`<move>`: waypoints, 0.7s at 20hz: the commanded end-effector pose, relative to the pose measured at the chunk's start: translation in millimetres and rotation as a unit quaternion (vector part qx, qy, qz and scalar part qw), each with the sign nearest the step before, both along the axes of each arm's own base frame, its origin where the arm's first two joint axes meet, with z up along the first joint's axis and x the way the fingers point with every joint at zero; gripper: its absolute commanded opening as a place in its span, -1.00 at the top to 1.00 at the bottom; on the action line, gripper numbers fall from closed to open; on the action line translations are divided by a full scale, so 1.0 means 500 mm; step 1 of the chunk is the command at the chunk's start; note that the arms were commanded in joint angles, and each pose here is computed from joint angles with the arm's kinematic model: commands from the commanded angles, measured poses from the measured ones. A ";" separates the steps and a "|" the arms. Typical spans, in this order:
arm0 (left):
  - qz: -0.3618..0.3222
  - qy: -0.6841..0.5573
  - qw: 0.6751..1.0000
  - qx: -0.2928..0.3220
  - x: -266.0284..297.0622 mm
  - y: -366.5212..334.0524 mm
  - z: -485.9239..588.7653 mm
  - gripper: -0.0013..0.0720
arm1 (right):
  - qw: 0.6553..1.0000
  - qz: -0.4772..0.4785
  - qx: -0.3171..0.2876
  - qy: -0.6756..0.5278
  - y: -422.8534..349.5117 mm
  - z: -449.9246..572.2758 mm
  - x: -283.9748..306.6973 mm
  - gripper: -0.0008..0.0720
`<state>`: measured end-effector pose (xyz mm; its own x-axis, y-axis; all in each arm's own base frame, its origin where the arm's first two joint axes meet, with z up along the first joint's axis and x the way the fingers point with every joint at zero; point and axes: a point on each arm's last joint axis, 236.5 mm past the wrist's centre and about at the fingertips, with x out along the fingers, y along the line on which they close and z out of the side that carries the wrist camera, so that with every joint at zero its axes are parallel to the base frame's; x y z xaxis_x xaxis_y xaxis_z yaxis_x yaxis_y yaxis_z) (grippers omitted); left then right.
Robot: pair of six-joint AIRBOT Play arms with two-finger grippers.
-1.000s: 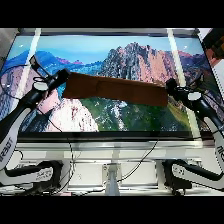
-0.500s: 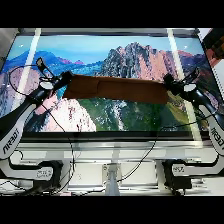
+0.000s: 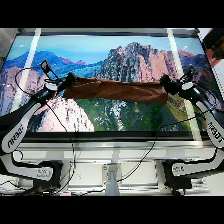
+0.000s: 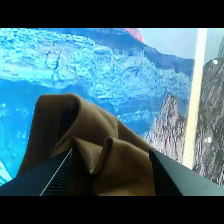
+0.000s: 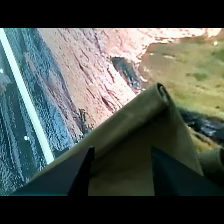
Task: Fold the clothes and pants, and hang the long-sleeved shirts on hangers.
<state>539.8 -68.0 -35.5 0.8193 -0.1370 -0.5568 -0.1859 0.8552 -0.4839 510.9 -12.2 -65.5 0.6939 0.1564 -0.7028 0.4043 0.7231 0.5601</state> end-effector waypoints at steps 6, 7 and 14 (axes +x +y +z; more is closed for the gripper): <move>-0.064 -0.015 0.997 0.028 -0.004 0.039 0.108 -0.56 | 0.997 0.066 -0.034 0.003 0.021 0.019 -0.021 -0.17; -0.077 0.000 0.997 0.013 -0.008 0.050 0.112 -0.56 | 0.997 0.067 -0.036 0.002 0.020 0.022 -0.021 -0.17; -0.183 0.206 0.959 -0.074 -0.080 0.127 0.008 -0.99 | 0.997 0.068 -0.037 0.002 0.020 0.022 -0.021 -0.17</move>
